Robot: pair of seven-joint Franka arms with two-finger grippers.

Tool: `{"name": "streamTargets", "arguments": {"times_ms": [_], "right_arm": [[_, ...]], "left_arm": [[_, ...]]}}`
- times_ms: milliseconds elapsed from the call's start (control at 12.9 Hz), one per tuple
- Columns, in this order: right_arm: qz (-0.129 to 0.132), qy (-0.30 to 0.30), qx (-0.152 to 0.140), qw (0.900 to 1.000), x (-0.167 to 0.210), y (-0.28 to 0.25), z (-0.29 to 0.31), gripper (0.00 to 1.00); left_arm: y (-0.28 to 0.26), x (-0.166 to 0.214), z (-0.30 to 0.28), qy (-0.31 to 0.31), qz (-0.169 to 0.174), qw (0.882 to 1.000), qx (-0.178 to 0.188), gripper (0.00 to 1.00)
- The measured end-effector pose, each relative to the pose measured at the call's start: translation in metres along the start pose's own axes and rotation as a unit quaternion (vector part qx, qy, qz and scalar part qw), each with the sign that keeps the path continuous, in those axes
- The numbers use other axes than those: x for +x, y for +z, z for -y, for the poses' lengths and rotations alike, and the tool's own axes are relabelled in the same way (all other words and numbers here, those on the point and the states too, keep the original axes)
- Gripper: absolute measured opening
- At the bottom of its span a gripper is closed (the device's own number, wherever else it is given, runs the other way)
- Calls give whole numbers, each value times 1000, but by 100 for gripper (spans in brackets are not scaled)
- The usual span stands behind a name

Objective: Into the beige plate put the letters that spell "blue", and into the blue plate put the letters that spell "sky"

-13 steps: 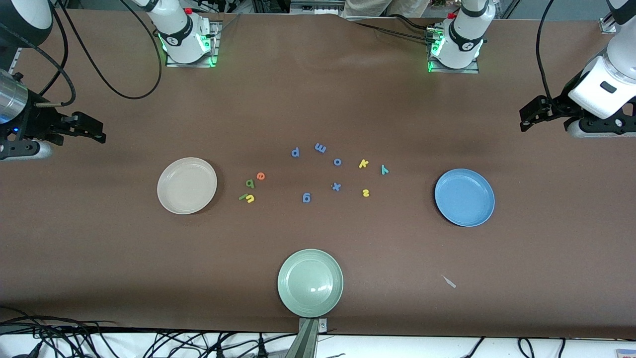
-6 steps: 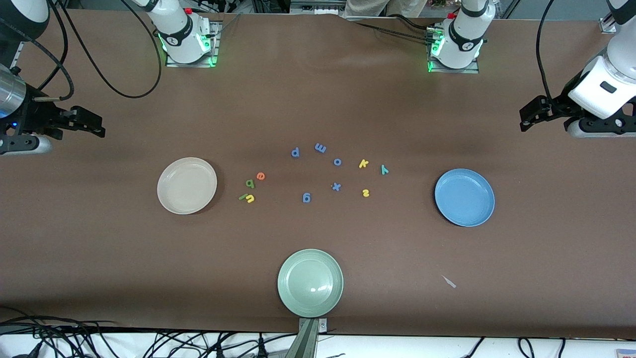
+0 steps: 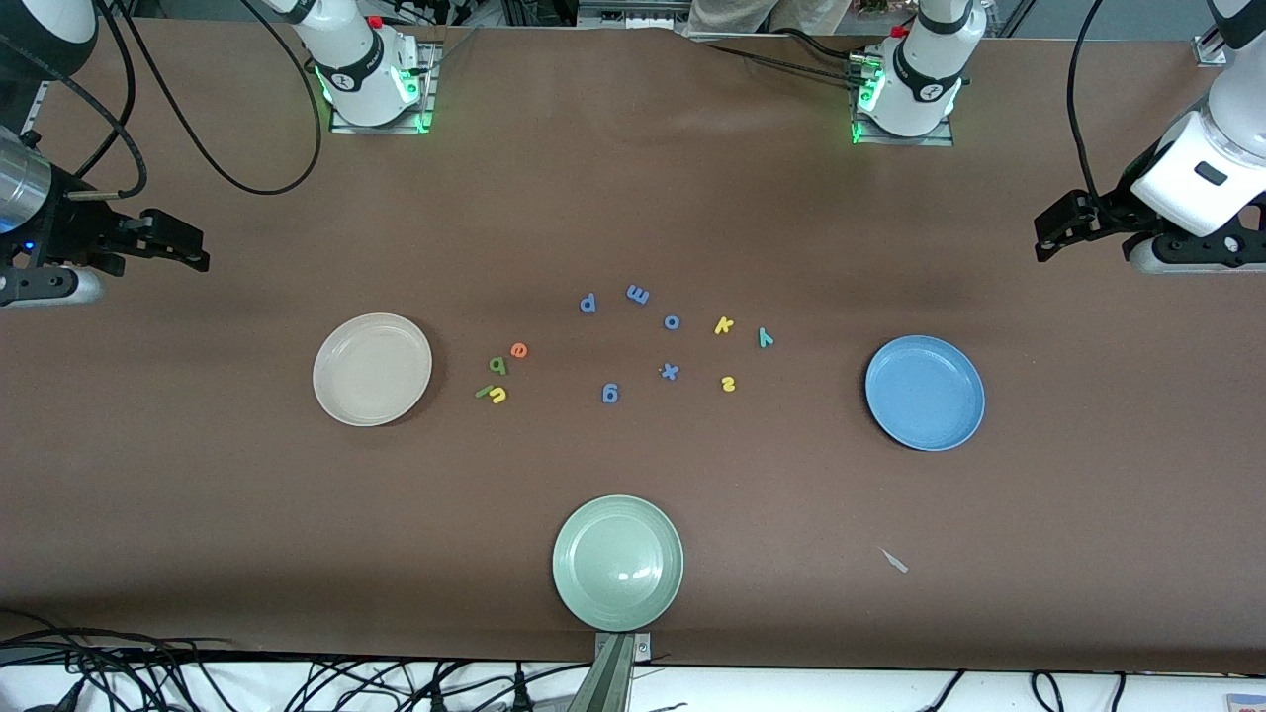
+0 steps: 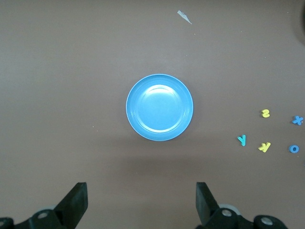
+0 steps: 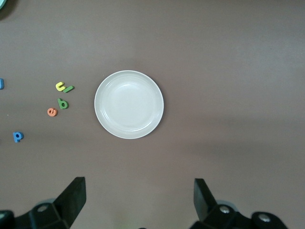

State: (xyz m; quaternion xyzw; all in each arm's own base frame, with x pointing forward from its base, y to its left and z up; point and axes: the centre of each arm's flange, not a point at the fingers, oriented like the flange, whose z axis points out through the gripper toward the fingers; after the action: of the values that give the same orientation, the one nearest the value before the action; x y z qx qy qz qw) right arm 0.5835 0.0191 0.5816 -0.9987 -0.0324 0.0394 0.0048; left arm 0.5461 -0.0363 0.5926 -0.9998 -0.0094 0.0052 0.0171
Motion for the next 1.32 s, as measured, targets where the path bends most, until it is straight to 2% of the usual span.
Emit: {"name": "streamTargets", "arguments": {"times_ms": [1315], "right_arm": [[4,-4,0,1000,-2,-1,5,100]], "left_arm": [[0,0,2,-3,0,1000,0,100]]}}
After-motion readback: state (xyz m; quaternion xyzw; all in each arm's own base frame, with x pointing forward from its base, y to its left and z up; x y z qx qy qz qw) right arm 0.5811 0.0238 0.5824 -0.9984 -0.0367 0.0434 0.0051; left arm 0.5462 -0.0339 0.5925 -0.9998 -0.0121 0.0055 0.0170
